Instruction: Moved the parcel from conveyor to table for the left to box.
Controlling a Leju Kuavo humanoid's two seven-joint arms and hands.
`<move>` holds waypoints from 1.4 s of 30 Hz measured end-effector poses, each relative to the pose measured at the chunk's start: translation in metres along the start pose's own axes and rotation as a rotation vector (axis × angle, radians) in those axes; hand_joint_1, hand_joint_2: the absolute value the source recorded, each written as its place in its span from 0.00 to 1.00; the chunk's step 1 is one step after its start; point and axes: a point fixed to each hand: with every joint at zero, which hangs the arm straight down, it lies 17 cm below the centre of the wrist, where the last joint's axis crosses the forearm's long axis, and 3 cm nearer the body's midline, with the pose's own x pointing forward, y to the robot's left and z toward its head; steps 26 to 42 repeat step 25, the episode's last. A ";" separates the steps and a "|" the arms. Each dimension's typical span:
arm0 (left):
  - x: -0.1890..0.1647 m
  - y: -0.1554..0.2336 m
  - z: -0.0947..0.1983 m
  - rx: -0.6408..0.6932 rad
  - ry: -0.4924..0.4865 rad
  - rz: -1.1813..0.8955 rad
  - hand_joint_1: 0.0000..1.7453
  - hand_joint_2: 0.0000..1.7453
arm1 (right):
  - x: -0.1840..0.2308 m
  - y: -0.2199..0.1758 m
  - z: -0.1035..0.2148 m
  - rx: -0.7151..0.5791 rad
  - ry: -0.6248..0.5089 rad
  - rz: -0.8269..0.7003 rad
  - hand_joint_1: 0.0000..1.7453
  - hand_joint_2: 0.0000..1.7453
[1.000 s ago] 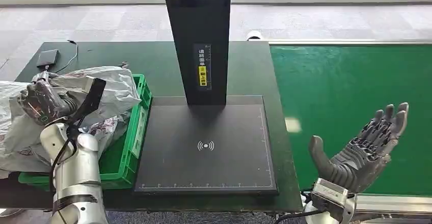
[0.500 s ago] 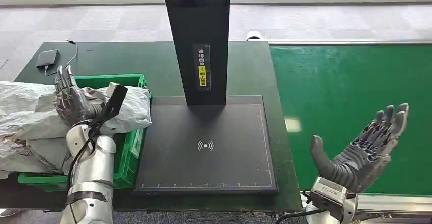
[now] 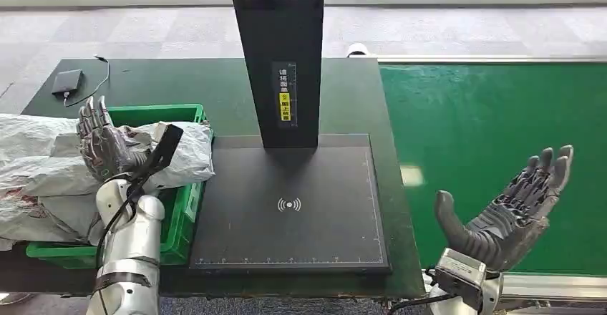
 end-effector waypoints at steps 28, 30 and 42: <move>-0.018 0.089 0.062 0.208 0.021 0.170 0.00 1.00 | -0.015 -0.008 0.004 -0.004 0.027 0.037 0.00 1.00; -0.018 0.089 0.062 0.208 0.021 0.170 0.00 1.00 | -0.015 -0.008 0.004 -0.004 0.027 0.037 0.00 1.00; -0.018 0.089 0.062 0.208 0.021 0.170 0.00 1.00 | -0.015 -0.008 0.004 -0.004 0.027 0.037 0.00 1.00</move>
